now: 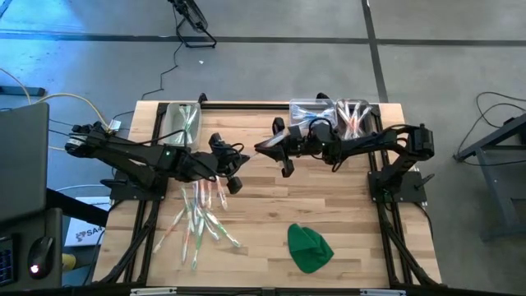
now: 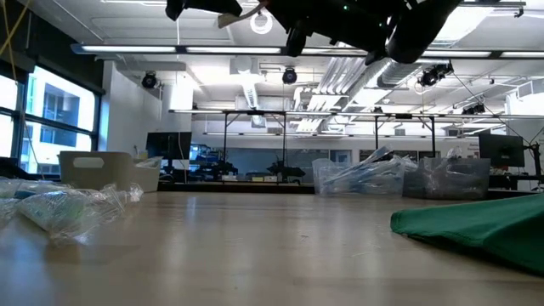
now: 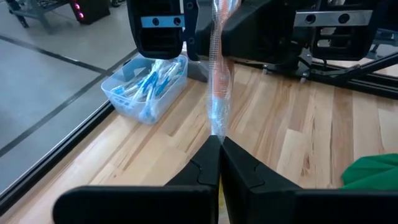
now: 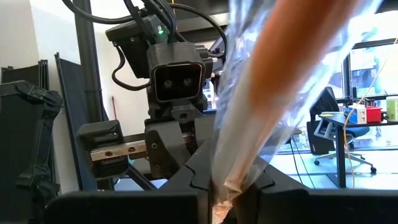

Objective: Pick & Place Toothbrushes
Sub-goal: Put the orange toothbrush into the black bin

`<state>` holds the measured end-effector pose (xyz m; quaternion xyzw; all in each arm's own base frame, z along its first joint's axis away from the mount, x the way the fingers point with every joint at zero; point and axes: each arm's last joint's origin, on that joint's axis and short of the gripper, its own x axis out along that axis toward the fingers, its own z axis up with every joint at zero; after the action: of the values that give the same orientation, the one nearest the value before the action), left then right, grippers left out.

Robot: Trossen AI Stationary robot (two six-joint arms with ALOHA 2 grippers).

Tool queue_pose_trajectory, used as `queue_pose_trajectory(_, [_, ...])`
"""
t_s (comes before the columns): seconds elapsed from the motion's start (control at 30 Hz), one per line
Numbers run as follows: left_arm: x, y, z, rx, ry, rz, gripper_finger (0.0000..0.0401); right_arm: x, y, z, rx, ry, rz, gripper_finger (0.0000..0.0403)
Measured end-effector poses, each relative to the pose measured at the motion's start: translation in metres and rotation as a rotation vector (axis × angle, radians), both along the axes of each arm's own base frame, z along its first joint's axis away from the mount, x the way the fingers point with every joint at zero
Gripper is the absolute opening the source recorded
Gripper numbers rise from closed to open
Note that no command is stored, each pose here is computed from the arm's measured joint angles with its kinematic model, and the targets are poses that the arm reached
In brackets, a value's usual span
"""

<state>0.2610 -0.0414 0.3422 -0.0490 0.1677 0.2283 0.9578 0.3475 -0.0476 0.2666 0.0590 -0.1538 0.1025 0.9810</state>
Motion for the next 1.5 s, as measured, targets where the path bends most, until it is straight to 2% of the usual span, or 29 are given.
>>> queue_pose_trajectory(0.17, [0.000,0.000,0.000,-0.014,-0.006,0.006,0.0018,0.000,0.000,0.000,0.000,0.004,0.001,0.0022])
queue_pose_trajectory(0.4, [0.000,0.000,0.000,0.007,0.002,0.001,0.0098,0.001,0.000,-0.003,0.004,0.035,0.003,0.0005])
queue_pose_trajectory(0.5, [-0.002,0.001,0.002,0.052,0.019,-0.018,0.0120,0.001,-0.002,-0.006,0.009,0.061,-0.003,0.0005])
queue_pose_trajectory(0.77, [-0.035,0.008,0.032,0.052,-0.027,-0.020,0.0128,0.000,-0.012,-0.009,0.031,0.134,-0.068,0.0005])
queue_pose_trajectory(0.9, [-0.057,0.013,0.030,-0.047,0.012,0.032,0.0129,-0.012,-0.013,-0.002,-0.018,0.284,-0.203,0.0005])
queue_pose_trajectory(1.07, [-0.071,0.017,0.013,-0.148,0.143,0.152,0.0129,-0.042,-0.002,0.012,-0.189,0.525,-0.520,0.0005])
queue_pose_trajectory(1.17, [-0.072,0.018,0.002,-0.164,0.168,0.214,0.0129,-0.065,0.002,0.022,-0.228,0.628,-0.647,0.0005])
queue_pose_trajectory(1.37, [-0.072,0.019,-0.029,-0.098,0.246,0.267,0.0129,-0.105,-0.009,0.033,-0.184,0.777,-0.849,0.0005])
queue_pose_trajectory(1.5, [-0.074,0.020,-0.047,-0.082,0.276,0.306,0.0129,-0.122,-0.025,0.031,-0.122,0.850,-0.987,0.0005])
